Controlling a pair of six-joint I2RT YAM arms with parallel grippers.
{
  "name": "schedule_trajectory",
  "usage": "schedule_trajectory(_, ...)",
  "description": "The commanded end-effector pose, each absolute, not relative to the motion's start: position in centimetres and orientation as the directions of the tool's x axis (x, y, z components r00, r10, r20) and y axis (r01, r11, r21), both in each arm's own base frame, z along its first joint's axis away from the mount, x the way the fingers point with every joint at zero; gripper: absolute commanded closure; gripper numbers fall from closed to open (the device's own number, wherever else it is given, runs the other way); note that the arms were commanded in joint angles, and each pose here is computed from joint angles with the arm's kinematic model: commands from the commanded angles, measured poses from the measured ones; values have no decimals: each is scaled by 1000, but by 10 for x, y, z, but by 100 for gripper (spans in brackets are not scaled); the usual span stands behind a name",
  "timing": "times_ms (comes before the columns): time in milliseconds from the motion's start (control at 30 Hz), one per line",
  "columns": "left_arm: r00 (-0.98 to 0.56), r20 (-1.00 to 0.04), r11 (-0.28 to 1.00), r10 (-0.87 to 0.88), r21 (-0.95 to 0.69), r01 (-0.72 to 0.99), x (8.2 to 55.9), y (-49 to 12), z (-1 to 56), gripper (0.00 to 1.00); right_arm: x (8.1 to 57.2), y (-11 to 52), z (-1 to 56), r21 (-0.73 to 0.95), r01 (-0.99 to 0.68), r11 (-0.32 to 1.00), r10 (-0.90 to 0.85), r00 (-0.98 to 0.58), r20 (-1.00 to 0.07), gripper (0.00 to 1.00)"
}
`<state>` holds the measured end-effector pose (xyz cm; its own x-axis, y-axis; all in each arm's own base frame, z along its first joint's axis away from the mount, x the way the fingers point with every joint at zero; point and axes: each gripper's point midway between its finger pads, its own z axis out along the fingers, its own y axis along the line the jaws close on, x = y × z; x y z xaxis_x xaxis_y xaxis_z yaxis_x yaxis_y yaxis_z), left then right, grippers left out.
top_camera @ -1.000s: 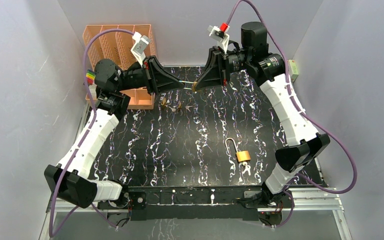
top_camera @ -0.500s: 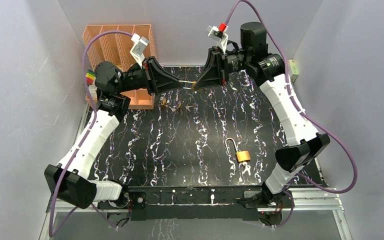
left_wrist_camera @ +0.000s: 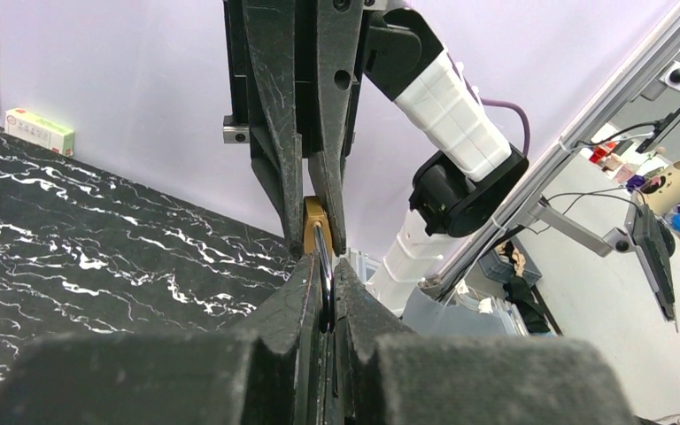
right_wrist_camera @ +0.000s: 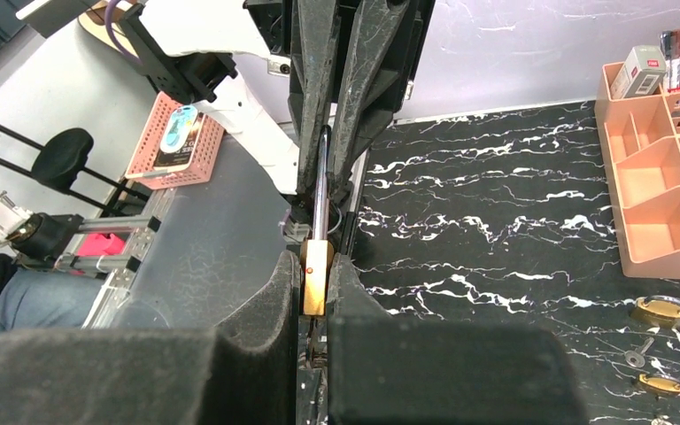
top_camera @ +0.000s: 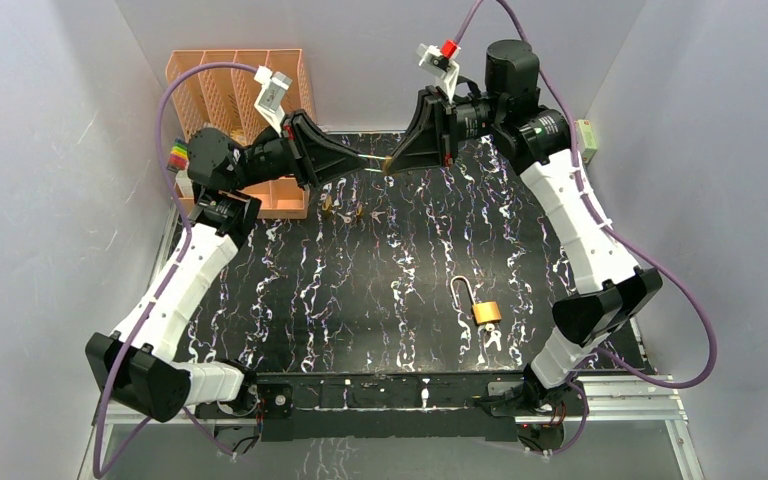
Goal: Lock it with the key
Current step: Lock the lock.
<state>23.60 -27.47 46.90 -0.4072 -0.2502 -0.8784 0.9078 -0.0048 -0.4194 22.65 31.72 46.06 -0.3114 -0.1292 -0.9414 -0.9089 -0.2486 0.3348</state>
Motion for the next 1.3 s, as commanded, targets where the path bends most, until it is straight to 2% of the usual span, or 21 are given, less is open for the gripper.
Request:
schedule_trajectory(0, -455, -885, -246, -97, -422, 873, 167, -312, 465, 100, 250, 352, 481, 126, -977, -173, -3, -127, -992, 100)
schedule_trajectory(267, -488, -870, -302, -65, -449, 841, 149, -348, 453, 100, 248, 369, 488, 97, -976, -193, 33, -105, -994, 100)
schedule_trajectory(467, -480, -876, -309, -56, -442, 842, 140, -353, 451, 100, 246, 363, 496, 82, -977, -197, 43, -93, -995, 100)
schedule_trajectory(700, -376, -926, -139, -36, -368, 919, 150, -336, 454, 99, 238, 310, 494, 132, -974, -183, 1, -134, -991, 100)
schedule_trajectory(733, -371, -928, -120, -29, -366, 923, 152, -332, 454, 94, 233, 305, 491, 141, -974, -179, -6, -142, -990, 100)
schedule_trajectory(767, -368, -930, -106, -24, -363, 926, 153, -329, 453, 85, 229, 302, 488, 153, -971, -181, -14, -154, -988, 100)
schedule_trajectory(833, -351, -936, -95, -25, -348, 933, 154, -323, 455, 58, 221, 300, 480, 189, -962, -196, -33, -186, -982, 100)
schedule_trajectory(867, -343, -939, -96, -26, -340, 936, 154, -321, 456, 49, 217, 298, 476, 203, -959, -199, -40, -199, -979, 100)
schedule_trajectory(933, -348, -937, -100, -12, -346, 933, 153, -318, 453, 38, 213, 295, 472, 210, -957, -198, -49, -204, -978, 100)
schedule_trajectory(1000, -347, -938, -108, -9, -344, 933, 152, -314, 454, 8, 209, 293, 470, 212, -957, -198, -55, -205, -977, 100)
schedule_trajectory(1033, -346, -938, -117, -9, -342, 932, 150, -312, 456, 3, 208, 293, 470, 213, -956, -200, -57, -205, -977, 100)
schedule_trajectory(1067, -342, -940, -126, -11, -338, 933, 148, -309, 458, 2, 207, 292, 471, 215, -956, -201, -61, -207, -976, 100)
schedule_trajectory(1267, -318, -948, -86, -25, -315, 945, 153, -278, 466, 2, 202, 288, 471, 220, -953, -208, -83, -207, -975, 100)
